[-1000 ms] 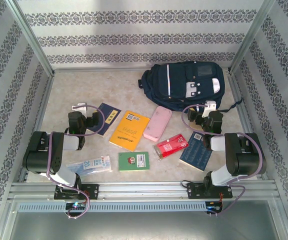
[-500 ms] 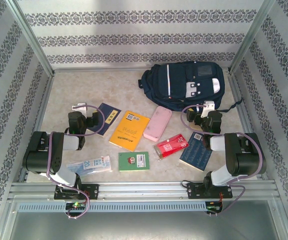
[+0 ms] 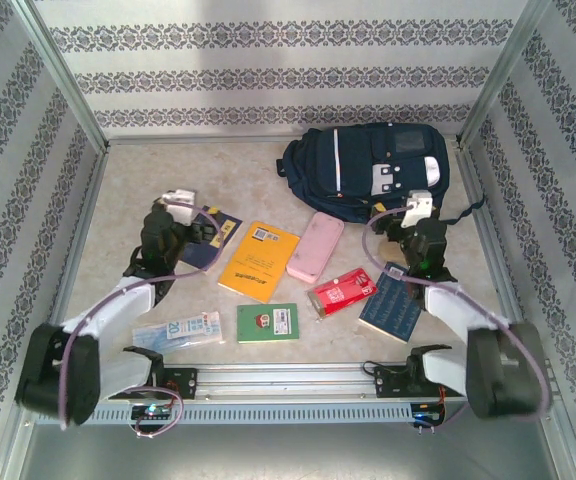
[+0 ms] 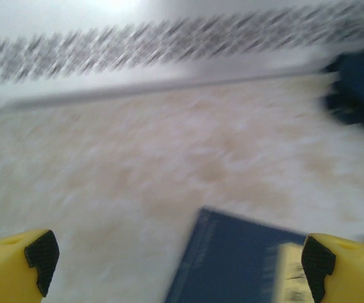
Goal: Pack the student bag
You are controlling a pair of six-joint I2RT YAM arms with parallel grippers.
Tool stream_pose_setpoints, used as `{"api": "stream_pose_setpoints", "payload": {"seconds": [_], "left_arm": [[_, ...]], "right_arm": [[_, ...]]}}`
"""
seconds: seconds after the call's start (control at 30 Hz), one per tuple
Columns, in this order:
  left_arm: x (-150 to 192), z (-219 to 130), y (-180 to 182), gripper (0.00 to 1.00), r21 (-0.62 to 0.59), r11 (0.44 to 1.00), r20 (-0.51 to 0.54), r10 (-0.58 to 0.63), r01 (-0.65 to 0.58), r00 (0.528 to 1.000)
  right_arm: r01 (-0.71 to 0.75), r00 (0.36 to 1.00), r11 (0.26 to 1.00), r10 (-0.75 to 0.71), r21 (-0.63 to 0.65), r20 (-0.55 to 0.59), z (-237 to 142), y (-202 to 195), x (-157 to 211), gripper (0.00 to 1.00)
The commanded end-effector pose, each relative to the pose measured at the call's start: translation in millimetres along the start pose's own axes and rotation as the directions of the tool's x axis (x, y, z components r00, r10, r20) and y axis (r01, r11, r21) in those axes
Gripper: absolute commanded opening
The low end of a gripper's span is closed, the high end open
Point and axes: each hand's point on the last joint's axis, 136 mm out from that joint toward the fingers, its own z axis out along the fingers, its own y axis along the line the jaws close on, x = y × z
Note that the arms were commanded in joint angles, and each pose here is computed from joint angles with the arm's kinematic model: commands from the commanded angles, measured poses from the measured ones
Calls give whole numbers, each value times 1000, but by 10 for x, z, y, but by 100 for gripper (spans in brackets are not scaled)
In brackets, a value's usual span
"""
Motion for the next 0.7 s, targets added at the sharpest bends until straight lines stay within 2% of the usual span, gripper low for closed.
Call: {"api": "stream_pose_setpoints", "payload": {"seconds": [0.0,0.07,0.1,0.17,0.27,0.3,0.33,0.37,0.4,0.43,0.5,0.53,0.6,0.67], "left_arm": [[-490,-241,-362,99,111,994,-9,-5,6,1000],[-681,-352,-448,100,130,984,-97,-112,124,989],[-696,-417,-456,99,107,974,-174,-181,202,968],[-676,-531,-475,99,78,962,-299,-227,261,927],[-550,-690,-450,99,0,947,-463,-284,320,840],[-461,-707,-411,99,-49,943,-498,-308,328,811],[-364,-704,-373,99,-104,929,-515,-357,356,779],[-281,-675,-415,99,-99,902,-537,-403,420,741],[-241,-648,-507,99,-53,866,-562,-438,498,702],[-227,-631,-491,99,-58,821,-561,-497,568,661],[-202,-609,-421,99,-70,748,-530,-588,660,611],[-196,-609,-396,99,-65,714,-512,-624,697,591],[-193,-626,-368,99,-52,692,-501,-642,720,580],[-169,-645,-353,99,-47,725,-512,-608,687,606]], "right_arm": [[25,995,999,-21,-47,94,-240,363,-575,98],[40,993,991,-25,-129,116,-452,671,-845,98],[38,991,993,-24,-109,129,-558,733,-1002,98],[31,991,998,-24,-50,130,-729,808,-1236,98],[-13,1000,981,9,-193,-25,-893,1044,-1422,98],[-57,998,980,51,-190,-32,-882,1034,-1487,98],[-101,995,978,99,-185,-16,-832,1017,-1521,98],[-170,985,966,171,-192,-12,-764,991,-1534,98],[-249,968,945,240,-212,-65,-679,981,-1502,98],[-308,948,929,280,-206,-153,-558,971,-1436,98],[-319,910,937,260,-143,-323,-319,988,-1229,98],[-300,901,946,239,-123,-363,-189,1029,-1145,98],[-323,863,945,272,-50,-426,90,1038,-974,98],[-275,845,959,205,-73,-494,328,1103,-818,94]]}}
